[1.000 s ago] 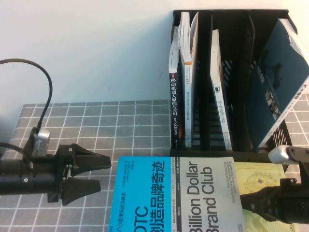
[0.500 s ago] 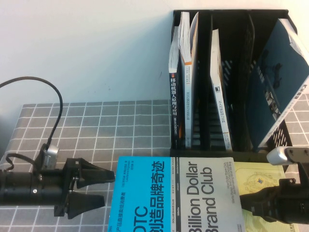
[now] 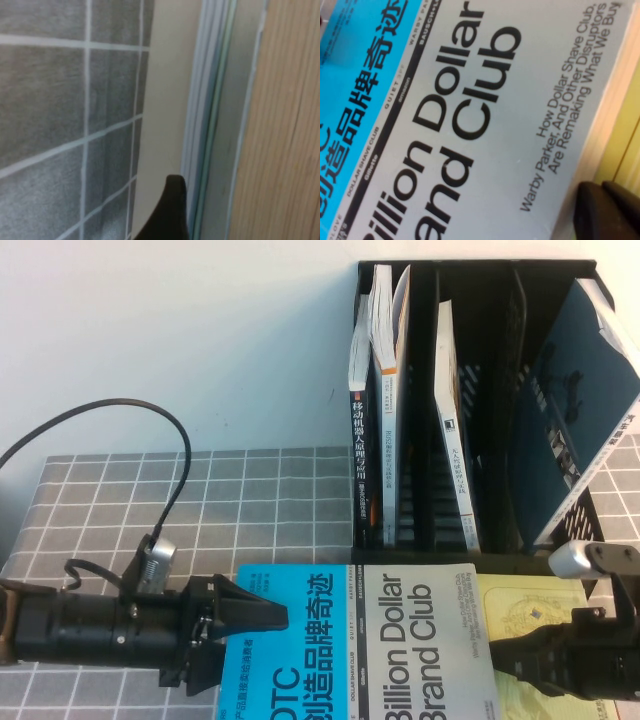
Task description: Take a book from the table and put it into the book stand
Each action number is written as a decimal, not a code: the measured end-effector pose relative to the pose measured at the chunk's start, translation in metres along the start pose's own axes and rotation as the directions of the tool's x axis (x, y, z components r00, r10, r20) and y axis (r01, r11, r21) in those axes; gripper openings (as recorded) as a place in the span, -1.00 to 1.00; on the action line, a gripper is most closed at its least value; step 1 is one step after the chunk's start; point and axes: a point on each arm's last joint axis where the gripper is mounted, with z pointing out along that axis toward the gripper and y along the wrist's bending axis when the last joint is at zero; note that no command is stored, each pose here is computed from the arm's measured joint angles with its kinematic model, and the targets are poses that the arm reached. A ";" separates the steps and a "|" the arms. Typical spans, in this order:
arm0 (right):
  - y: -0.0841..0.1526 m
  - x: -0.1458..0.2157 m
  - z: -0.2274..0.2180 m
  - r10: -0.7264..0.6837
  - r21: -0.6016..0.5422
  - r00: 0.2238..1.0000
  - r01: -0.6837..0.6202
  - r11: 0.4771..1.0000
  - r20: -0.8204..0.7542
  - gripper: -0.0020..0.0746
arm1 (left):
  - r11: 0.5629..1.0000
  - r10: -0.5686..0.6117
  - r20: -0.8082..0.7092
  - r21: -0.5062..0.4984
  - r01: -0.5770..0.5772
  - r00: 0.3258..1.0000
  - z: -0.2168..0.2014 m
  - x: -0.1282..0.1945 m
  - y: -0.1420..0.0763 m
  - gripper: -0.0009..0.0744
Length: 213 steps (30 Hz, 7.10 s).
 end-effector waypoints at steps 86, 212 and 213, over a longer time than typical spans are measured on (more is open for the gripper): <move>0.066 -0.057 -0.177 -0.521 0.546 0.655 0.191 0.815 0.548 -0.95 | 0.741 0.578 0.179 -0.524 -0.420 0.797 0.048 -0.075 -0.333 -0.49; 0.060 -0.179 -0.004 -0.441 -0.134 0.788 0.539 0.832 0.430 -0.95 | 0.401 0.915 0.324 -0.688 -0.605 0.239 -0.124 0.080 -0.465 -0.98; 0.062 -0.178 -0.005 -0.427 -0.157 0.795 0.533 0.832 0.431 -0.95 | 0.402 0.915 0.330 -0.687 -0.606 0.233 -0.127 0.083 -0.466 -0.98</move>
